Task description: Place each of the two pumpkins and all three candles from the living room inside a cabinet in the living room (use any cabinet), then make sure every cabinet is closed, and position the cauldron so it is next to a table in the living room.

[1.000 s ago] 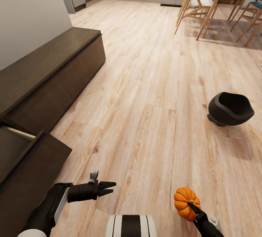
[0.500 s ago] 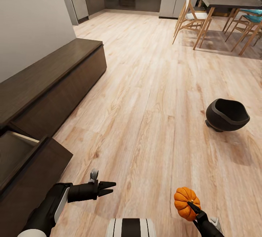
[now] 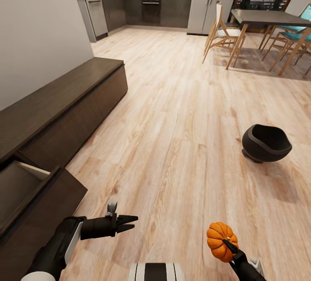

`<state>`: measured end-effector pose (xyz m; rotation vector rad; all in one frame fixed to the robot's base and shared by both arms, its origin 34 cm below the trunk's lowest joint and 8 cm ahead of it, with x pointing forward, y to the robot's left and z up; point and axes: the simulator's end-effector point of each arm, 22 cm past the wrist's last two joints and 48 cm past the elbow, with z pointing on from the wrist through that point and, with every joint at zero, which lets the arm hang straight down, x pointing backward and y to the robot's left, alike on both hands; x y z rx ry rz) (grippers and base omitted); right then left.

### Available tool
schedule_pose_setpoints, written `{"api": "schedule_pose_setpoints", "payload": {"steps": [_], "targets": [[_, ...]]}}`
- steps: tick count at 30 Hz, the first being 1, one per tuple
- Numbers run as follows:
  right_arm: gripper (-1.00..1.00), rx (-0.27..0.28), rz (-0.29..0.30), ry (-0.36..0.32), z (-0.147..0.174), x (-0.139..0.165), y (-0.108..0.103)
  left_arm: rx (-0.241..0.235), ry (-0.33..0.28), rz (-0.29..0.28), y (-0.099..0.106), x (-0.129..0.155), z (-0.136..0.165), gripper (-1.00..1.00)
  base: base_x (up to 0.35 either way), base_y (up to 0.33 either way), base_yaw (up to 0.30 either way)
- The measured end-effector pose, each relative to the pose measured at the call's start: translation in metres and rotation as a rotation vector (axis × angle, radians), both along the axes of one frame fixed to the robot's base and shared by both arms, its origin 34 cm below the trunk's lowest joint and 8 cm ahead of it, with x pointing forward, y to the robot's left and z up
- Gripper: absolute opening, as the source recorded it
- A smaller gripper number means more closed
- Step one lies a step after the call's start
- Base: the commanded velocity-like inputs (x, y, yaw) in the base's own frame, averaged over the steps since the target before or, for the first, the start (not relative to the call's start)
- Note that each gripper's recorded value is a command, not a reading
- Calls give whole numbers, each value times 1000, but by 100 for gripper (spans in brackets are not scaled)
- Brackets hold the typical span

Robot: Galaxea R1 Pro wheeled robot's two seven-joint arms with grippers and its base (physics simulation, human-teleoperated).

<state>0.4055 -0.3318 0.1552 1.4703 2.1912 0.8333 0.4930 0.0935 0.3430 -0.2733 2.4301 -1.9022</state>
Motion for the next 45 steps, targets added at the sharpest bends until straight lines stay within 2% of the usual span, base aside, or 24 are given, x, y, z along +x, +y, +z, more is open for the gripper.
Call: {"api": "schedule_pose_setpoints", "payload": {"steps": [6,20,45], "targets": [[-100,1,-1,-28,9,9,1,2,-37,-2,1,6,13,100,-41,0,0],[-100,4,-1,-93,31,29,1,0,-96,-5,-2,14,40,100,-221,0,14],[-100,20,4,-239,80,64,4,8,-199,-13,-7,22,84,100,-340,0,170]]}}
